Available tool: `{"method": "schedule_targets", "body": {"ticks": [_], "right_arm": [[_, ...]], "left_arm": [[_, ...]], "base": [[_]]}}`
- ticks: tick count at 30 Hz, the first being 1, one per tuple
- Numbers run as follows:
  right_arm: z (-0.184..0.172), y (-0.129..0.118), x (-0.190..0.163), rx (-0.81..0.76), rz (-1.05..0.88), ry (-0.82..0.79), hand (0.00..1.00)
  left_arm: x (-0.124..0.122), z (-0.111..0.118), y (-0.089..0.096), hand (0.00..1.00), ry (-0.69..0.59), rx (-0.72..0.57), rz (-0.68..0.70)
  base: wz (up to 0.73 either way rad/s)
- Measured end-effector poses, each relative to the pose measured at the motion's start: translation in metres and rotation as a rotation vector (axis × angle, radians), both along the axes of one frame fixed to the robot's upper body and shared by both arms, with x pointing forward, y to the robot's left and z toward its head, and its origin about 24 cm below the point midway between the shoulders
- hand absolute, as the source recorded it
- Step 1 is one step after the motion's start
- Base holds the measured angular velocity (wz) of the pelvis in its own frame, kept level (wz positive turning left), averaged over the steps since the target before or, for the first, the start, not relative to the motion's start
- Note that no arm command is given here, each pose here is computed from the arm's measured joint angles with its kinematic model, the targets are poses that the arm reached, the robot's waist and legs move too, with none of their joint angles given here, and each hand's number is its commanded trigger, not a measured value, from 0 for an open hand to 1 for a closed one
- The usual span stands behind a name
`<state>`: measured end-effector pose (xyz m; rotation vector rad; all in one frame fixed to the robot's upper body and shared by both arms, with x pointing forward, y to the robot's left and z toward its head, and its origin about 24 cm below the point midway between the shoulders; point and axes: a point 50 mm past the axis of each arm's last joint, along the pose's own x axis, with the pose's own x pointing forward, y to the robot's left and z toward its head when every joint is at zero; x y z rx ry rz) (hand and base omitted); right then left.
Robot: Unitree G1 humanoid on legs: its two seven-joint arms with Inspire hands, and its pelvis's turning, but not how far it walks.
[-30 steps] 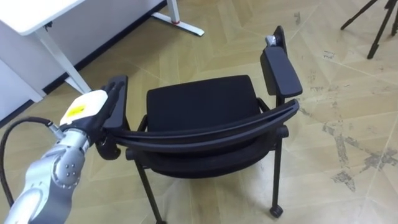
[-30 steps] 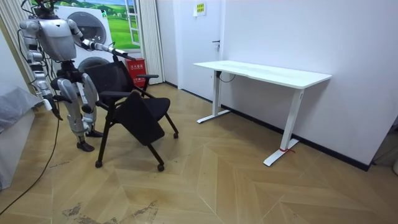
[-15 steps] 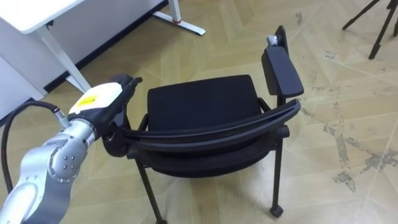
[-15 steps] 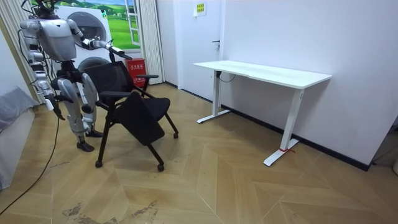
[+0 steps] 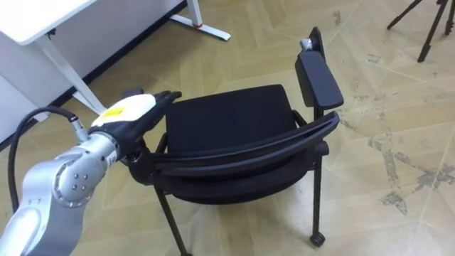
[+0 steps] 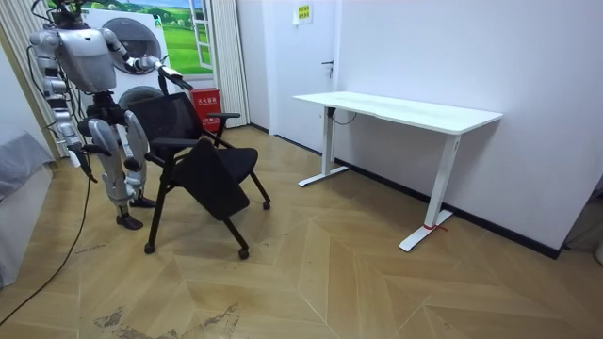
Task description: Push chair
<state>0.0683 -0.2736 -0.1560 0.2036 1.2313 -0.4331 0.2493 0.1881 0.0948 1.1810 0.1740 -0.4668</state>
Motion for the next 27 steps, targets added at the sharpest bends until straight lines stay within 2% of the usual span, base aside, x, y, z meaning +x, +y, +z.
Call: {"method": "schedule_targets", "body": {"ticks": [16,22,27], "right_arm": [[0.0,0.0,-0.001,-0.008,-0.003,0.01,0.0],[0.0,0.0,0.0,-0.003,0.002,0.004,0.0],[0.0,0.001,0.0,-0.002,0.025,0.009,0.0]], "left_arm": [[0.0,-0.005,0.002,0.0,0.038,-0.012,0.001],[0.002,-0.034,0.014,0.0,0.142,-0.004,0.065],[0.002,-0.045,0.014,0.0,0.148,-0.017,0.087]], "base": [[-0.03],[-0.03],[0.0]]}}
